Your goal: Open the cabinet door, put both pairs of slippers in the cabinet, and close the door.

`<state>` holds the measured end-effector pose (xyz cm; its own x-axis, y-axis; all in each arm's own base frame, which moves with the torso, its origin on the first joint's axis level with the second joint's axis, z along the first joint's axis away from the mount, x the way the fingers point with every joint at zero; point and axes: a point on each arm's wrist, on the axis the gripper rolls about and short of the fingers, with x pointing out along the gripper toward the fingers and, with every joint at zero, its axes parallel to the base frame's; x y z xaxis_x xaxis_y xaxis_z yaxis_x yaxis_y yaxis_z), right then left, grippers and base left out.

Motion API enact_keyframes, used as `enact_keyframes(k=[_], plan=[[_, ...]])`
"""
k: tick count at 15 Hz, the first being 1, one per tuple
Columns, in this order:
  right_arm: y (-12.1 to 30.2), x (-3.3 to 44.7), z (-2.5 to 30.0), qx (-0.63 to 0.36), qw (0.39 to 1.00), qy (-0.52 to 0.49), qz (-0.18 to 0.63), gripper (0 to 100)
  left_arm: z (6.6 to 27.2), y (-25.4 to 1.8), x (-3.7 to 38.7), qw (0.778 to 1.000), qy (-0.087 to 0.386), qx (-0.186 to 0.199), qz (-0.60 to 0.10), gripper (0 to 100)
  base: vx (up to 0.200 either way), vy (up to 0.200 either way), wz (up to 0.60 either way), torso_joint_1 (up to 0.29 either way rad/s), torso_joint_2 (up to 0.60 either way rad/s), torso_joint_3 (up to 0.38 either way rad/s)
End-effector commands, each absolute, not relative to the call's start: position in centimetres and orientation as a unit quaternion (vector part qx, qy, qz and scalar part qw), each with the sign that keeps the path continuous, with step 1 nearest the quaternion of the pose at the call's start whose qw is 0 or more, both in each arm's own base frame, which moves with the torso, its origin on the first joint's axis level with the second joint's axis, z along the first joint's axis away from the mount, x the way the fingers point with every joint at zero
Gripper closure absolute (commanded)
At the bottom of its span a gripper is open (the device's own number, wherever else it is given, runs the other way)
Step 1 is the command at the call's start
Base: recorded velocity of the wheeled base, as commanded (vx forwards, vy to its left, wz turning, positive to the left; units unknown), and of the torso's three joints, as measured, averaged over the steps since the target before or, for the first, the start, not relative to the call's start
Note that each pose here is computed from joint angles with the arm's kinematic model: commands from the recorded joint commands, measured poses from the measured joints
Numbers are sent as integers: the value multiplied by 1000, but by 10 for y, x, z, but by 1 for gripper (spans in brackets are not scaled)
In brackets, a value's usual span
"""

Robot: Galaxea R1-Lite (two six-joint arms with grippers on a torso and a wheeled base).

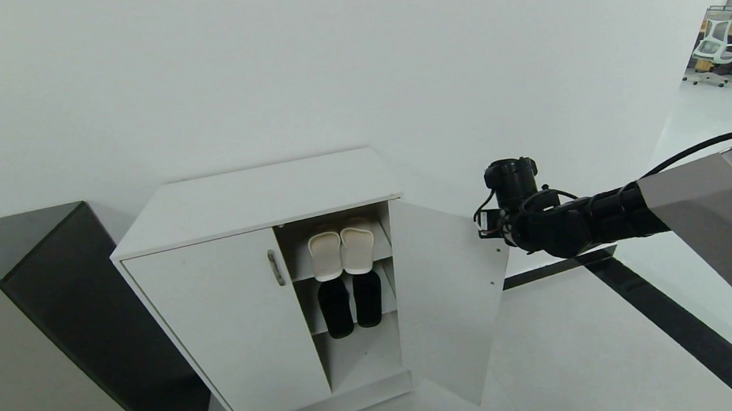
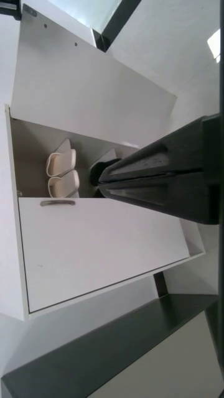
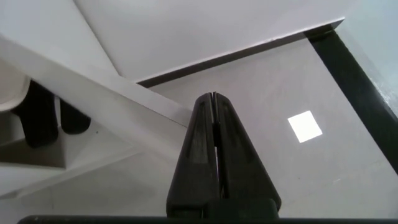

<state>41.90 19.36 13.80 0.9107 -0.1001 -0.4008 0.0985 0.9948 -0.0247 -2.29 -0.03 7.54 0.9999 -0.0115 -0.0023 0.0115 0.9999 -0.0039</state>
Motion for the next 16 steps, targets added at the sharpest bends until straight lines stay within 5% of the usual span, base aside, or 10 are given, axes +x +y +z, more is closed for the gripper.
enact_keyframes(k=[1, 6, 16], plan=[[204, 393, 151, -7, 978, 207, -27, 100, 75, 0, -23, 1000, 2, -2, -5, 100, 0, 0, 0, 0, 0, 0], [235, 316, 173, -10, 969, 226, 95, 100, 75, 0, -23, 1000, 2, -2, -5, 100, 0, 0, 0, 0, 0, 0], [223, 294, 171, -26, 955, 242, 168, 100, 75, 0, -23, 1000, 2, -2, -5, 100, 0, 0, 0, 0, 0, 0]])
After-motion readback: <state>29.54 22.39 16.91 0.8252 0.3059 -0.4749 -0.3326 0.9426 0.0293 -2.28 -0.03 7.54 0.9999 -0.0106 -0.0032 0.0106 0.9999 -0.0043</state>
